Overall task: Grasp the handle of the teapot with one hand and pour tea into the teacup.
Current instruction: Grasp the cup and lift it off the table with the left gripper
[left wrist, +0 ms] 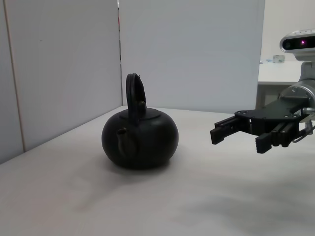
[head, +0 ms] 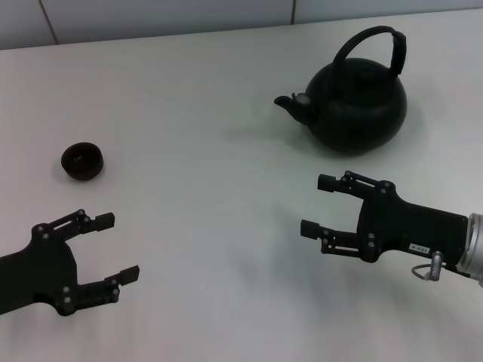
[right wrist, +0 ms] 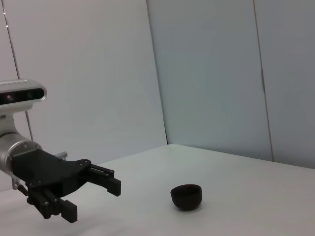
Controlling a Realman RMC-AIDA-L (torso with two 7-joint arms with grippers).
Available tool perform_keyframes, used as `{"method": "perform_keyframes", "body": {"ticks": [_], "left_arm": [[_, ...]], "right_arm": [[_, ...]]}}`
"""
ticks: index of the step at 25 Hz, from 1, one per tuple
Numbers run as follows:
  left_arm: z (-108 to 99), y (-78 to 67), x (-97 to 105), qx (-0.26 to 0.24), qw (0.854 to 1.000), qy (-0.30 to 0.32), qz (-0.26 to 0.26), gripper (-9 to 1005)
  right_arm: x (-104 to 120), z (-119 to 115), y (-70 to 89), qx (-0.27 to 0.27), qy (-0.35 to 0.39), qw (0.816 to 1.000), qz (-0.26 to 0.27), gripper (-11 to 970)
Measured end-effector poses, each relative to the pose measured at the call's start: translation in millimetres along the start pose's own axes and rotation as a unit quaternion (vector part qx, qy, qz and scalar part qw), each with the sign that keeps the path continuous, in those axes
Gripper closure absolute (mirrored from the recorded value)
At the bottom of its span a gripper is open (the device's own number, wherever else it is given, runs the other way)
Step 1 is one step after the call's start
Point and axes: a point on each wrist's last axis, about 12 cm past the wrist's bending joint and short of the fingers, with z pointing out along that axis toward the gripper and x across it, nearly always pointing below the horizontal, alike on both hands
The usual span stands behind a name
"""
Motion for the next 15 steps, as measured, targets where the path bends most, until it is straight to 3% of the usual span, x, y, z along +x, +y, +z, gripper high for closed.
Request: {"method": "perform_keyframes", "body": {"ticks": [15], "left_arm": [[3.2, 2.3, -0.3, -0.015, 1.000, -0.004, -0.002, 158]], "right_arm": [[-3.9, 3.4, -4.7, 0.012, -0.011, 1.000, -0.001, 136]]}}
